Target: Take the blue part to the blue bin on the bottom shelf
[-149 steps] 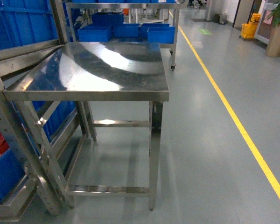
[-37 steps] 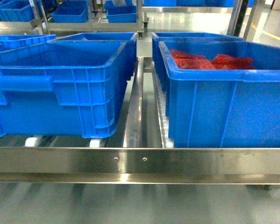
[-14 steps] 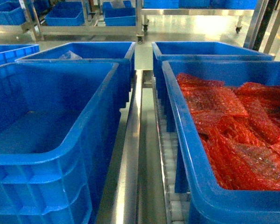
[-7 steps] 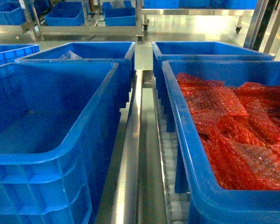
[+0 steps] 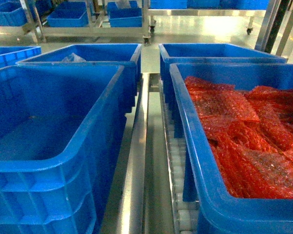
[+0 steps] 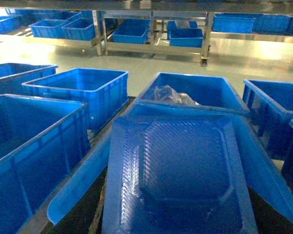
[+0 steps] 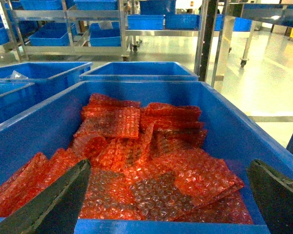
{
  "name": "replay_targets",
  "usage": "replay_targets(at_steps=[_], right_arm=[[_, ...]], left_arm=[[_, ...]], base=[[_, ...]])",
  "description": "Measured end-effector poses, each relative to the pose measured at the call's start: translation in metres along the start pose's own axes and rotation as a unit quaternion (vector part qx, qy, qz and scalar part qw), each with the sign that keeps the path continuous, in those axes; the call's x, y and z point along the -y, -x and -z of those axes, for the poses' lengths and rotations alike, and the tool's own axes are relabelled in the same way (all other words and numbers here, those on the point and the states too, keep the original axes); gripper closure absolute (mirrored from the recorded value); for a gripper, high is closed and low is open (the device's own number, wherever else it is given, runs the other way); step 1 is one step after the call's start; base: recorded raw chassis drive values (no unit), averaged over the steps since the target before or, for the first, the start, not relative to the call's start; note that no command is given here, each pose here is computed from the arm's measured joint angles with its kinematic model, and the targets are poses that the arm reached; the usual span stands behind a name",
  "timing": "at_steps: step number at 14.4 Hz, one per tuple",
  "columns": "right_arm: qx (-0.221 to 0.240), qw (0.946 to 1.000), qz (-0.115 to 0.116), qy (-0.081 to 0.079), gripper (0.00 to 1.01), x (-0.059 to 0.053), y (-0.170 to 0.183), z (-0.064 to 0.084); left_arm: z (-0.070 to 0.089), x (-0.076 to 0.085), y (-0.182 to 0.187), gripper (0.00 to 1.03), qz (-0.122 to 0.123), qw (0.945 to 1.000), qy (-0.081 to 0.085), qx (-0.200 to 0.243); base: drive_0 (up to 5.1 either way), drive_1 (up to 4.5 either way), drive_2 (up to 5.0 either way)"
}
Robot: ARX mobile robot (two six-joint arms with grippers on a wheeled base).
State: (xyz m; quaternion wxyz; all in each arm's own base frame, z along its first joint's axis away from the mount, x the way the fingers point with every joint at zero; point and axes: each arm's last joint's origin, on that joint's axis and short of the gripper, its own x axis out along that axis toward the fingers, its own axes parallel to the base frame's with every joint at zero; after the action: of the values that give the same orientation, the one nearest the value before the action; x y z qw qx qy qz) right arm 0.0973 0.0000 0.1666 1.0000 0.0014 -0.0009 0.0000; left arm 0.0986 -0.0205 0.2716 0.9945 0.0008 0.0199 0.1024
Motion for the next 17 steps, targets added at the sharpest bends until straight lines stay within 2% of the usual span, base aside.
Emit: replay_targets(at_steps=[13, 14, 15, 17], right_arm=[[0.000, 1.0000, 0.000, 0.000, 0.03, 0.0000, 0.0000, 0.0000], [0.000, 1.0000, 0.000, 0.000, 0.03, 0.0000, 0.0000, 0.0000], [0.000, 1.0000, 0.000, 0.000, 0.03, 0.0000, 0.0000, 0.0000], [0.000, 1.0000, 0.000, 0.000, 0.03, 0.0000, 0.0000, 0.0000]], left_arm=[[0.0003, 0.0000, 0.0000, 0.60, -0.001, 1.0000, -0.001, -0.002], [0.0016, 0.0013, 0.0010, 0.60, -0.038, 0.9981, -0.031, -0.038], [0.0025, 0.0037, 0.0003, 0.60, -0.062, 0.9961, -0.043, -0.046], [0.0026, 0.0084, 0.0011, 0.60, -0.052, 0.9965, -0.044, -0.048]], base=[[0.0, 0.00, 0.0], [0.0, 0.00, 0.0], [0.0, 0.00, 0.0], [0.0, 0.00, 0.0]])
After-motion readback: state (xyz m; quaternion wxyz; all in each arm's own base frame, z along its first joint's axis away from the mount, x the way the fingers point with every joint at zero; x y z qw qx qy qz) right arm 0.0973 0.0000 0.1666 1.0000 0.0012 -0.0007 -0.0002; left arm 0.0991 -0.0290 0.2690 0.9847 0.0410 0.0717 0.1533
